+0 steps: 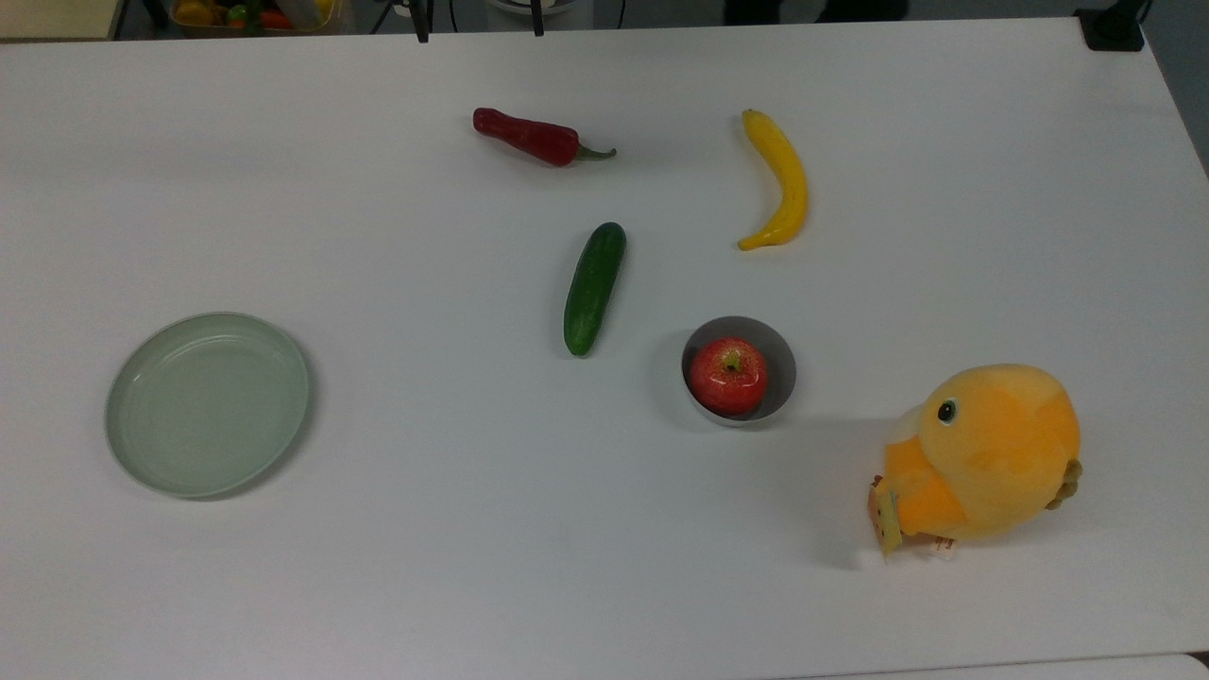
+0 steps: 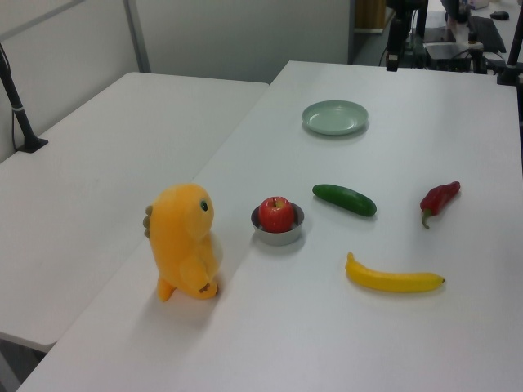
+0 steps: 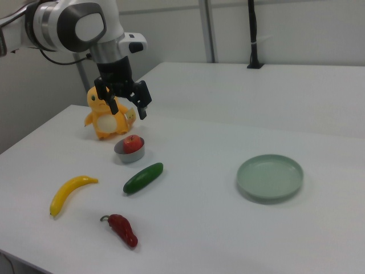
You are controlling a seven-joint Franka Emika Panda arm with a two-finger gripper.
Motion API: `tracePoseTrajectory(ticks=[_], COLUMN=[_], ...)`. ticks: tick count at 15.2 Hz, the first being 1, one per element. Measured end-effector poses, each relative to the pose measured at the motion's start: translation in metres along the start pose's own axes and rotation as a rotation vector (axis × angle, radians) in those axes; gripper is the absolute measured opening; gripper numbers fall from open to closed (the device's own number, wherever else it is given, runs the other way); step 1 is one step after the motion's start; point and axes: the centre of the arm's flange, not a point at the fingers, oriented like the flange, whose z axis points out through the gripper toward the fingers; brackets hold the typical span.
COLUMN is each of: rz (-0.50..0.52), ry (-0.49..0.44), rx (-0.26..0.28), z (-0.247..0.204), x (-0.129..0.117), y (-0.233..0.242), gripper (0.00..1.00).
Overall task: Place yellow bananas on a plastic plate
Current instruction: 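Move the gripper down toward the yellow banana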
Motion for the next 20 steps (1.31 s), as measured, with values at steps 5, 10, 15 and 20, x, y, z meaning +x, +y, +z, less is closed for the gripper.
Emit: tracePoseTrajectory(ticks=[5, 10, 15, 20], rz=[0.004, -0.004, -0.076, -0.104], ry=[0.003, -0.013, -0.008, -0.027], rx=[0.034, 0.038, 0.055, 0.062], z=[0.000, 0.009, 0.005, 0.009], x=[0.000, 0.004, 0.004, -0.012], y=[-0.003, -0.008, -0.086, -0.180], gripper=[1.00, 1.00, 1.00, 1.00])
